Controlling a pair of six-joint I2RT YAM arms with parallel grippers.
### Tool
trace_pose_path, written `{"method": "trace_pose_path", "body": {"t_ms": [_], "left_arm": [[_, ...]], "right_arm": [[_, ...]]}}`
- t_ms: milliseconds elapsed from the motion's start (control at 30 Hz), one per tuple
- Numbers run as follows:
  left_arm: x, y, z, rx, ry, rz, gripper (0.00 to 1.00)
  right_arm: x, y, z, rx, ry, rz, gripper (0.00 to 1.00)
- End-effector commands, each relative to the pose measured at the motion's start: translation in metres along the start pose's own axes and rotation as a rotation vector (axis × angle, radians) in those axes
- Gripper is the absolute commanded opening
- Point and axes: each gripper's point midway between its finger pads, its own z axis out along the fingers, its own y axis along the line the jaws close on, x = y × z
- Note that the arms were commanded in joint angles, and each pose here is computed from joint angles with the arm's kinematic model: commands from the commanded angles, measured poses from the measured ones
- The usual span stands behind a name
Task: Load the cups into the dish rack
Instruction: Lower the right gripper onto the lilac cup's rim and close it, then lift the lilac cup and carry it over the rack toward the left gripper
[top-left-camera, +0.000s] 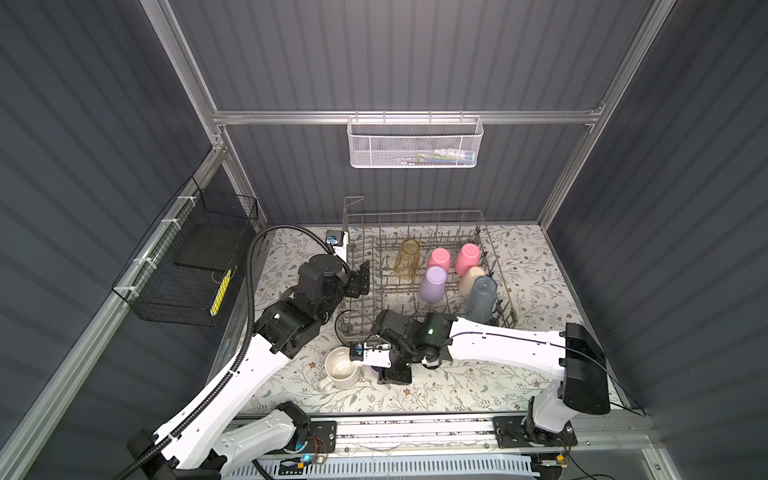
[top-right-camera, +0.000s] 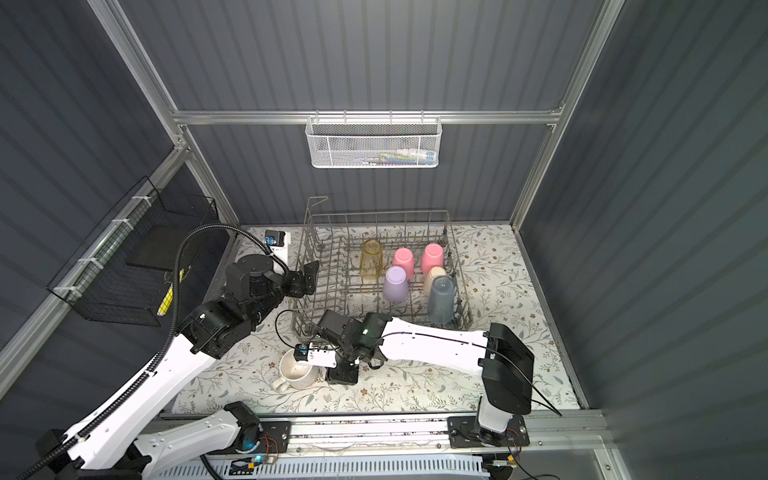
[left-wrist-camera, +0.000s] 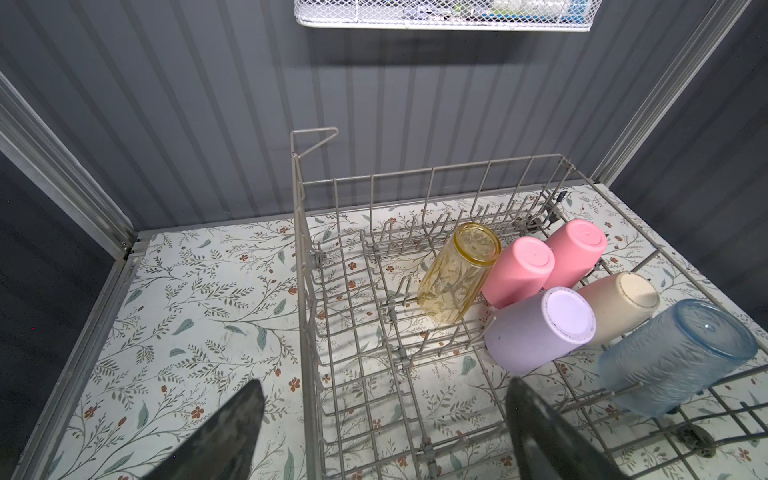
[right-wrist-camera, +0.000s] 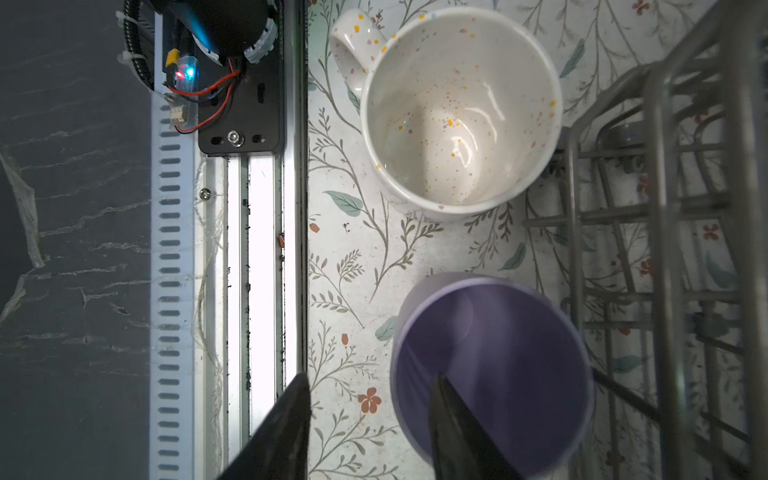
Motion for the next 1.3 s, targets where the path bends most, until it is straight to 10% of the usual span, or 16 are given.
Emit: {"method": "trace_pose_path", "body": {"t_ms": [0,400,867,1267], "left_arm": [[-0.017,0.002,-0.003,-0.003,-0.047,-0.029,0.91],[-0.014,0.004,-0.002,0.001,-0.044,-0.031,0.91],[-0.016,0.004,-0.001,0.005,-0.047,-0.035,0.91],[-0.020,-0.007,0.002,0.062,-0.054,-0.047,0.91]], "right_arm": [[0.000,0.001,0.002,-0.002,0.033,-0.017,0.47],[0.010,-0.008,0.024,0.018,0.120,-0.010,0.41],[0.017,-0.010,0.021,0.040,0.130,-0.027,0.08],[-0.018,-0.003,-0.083,0.005,-0.218,0.032,0.01]]}}
